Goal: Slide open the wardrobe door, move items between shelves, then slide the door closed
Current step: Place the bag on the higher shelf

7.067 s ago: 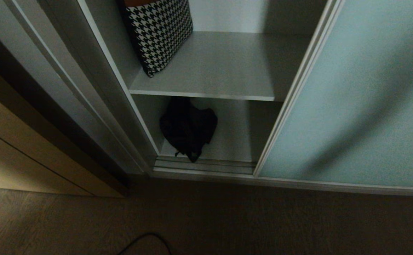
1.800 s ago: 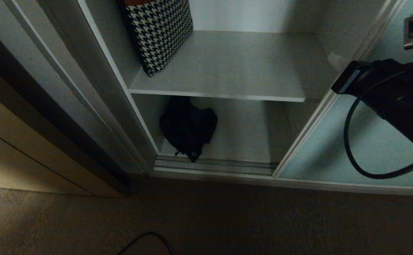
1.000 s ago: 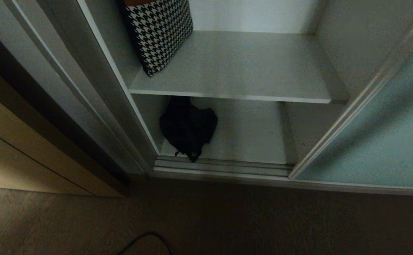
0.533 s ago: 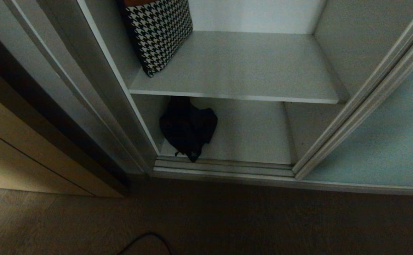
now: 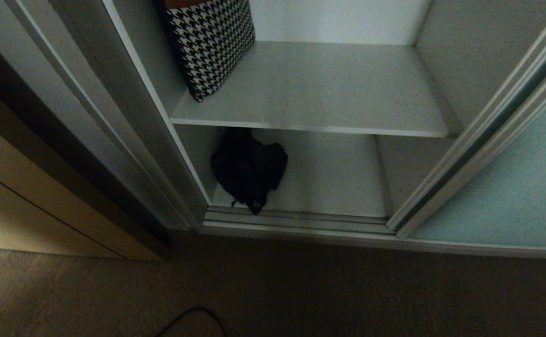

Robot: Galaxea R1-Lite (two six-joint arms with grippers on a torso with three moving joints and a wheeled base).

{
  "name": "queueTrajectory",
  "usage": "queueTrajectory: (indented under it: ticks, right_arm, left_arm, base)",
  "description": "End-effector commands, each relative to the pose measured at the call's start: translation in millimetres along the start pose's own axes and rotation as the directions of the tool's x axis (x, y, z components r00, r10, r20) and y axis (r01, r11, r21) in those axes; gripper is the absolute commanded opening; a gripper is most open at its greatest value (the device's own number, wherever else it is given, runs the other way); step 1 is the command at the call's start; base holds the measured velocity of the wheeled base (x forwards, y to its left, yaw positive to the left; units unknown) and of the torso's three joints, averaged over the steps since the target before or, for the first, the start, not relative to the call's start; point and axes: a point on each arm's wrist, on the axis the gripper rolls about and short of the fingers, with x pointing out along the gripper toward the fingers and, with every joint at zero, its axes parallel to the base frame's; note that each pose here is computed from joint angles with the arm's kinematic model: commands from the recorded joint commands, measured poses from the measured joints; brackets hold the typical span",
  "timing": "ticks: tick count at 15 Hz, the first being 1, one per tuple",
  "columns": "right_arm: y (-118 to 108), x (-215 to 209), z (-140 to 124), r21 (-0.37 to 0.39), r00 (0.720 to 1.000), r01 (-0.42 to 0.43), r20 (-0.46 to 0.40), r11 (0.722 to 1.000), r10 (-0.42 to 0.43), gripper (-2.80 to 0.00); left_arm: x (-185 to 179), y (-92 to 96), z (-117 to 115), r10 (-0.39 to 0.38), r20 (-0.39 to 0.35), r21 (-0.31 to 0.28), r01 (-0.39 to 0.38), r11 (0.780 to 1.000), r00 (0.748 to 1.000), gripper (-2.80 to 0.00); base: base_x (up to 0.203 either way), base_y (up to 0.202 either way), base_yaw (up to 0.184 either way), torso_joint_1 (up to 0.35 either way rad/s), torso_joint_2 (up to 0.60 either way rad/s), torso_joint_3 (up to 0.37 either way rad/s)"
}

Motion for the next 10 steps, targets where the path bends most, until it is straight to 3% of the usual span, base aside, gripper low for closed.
queueTrajectory:
  ticks: [1,2,5,7,10]
  right_arm:
    - [4,-7,-21,-0.016,0.999,-0.037,-0.04,0.999,0.037,-2.8]
    - [5,-11,-29,-0.012,0.995,-0.059,-0.078,0.998,0.058,-2.8]
    - [8,-26,-35,0.035,0.997,-0.07,-0.009,0.997,0.07,-2.8]
    - [7,-25,-35,0.076,0.999,-0.041,0.031,0.996,0.039,-2.8]
    - [6,-25,-36,0.089,1.0,-0.002,-0.001,0.996,0.003,-2.8]
  left_arm:
    - [0,0.0,0,0.0,-0.001,0.001,0.0,1.0,1.0,-2.8]
    - [0,0.0,0,0.001,-0.002,0.0,-0.001,1.0,1.0,-2.8]
    - [0,0.0,0,0.0,-0.001,0.0,0.0,1.0,1.0,-2.8]
    - [0,0.0,0,0.0,-0.001,0.0,0.0,1.0,1.0,-2.8]
    - [0,0.0,0,0.0,-0.001,0.0,0.0,1.0,1.0,-2.8]
  base:
    - [0.0,0.0,0.0,0.0,0.0,0.0]
    - [0.0,0.0,0.0,0.0,0.0,0.0]
    - [0.0,0.0,0.0,0.0,0.0,0.0]
    - [0.0,0.0,0.0,0.0,0.0,0.0]
    - [0.0,0.0,0.0,0.0,0.0,0.0]
